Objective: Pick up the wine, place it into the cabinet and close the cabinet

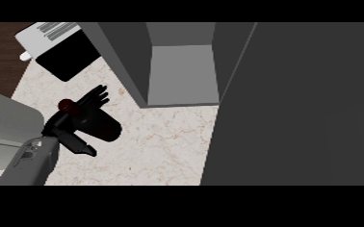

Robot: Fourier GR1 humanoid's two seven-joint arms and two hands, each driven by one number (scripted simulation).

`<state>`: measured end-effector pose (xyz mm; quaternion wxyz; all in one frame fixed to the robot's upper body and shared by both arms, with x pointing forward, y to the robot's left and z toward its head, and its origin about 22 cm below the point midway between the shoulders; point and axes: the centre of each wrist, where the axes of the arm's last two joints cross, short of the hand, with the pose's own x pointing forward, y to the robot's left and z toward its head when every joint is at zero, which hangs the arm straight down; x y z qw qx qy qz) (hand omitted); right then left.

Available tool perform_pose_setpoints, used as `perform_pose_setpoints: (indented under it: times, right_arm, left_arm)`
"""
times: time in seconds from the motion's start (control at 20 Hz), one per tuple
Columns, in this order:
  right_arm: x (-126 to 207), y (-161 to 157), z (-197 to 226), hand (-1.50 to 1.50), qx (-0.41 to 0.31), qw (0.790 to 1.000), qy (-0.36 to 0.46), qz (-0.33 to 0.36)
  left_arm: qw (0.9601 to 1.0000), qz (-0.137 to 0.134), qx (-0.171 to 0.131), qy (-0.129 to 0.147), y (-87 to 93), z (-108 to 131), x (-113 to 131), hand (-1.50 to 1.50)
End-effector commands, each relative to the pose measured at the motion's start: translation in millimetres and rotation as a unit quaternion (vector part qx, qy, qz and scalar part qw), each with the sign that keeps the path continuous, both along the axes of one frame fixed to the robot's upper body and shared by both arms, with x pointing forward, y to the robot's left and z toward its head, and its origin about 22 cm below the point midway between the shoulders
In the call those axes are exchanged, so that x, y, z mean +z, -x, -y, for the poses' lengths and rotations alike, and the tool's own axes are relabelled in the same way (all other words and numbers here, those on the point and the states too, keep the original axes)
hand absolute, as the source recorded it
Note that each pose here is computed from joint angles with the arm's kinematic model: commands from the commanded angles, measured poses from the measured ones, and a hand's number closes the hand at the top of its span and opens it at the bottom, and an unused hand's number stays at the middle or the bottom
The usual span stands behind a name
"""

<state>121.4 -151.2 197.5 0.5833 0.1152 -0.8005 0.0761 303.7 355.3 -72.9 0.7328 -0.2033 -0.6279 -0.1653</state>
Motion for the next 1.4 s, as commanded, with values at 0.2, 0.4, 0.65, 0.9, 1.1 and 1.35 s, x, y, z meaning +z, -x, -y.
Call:
perform_pose_setpoints:
  times: [0.2,0.4,0.65,0.9,1.1,1.35]
  right_arm:
    - [13,26,9,-1.5,-0.006,0.999,-0.012,0.04]
    - [8,29,10,-1.5,-0.008,1.0,-0.006,0.02]
    - [12,25,13,-1.5,-0.017,0.999,-0.002,0.042]
    - [14,30,15,-1.5,-0.013,0.999,-0.009,0.037]
    - [14,25,20,-1.5,-0.018,0.999,-0.004,0.039]
    - [3,18,11,-1.5,-0.036,0.999,-0.006,0.039]
  left_arm:
    - [0.9969,0.004,-0.046,0.063,5.6,20,-23,-1.5]
    - [0.997,0.026,-0.032,0.066,4.6,0,-14,-1.5]
    - [0.994,0.017,-0.035,0.102,0.8,18,-20,1.5]
    - [0.9941,0.037,-0.031,0.097,6.4,25,-27,1.5]
    - [0.9934,0.074,-0.019,0.085,1.8,27,-25,1.5]
    - [0.9878,0.103,0.094,0.069,28.5,50,-50,1.5]
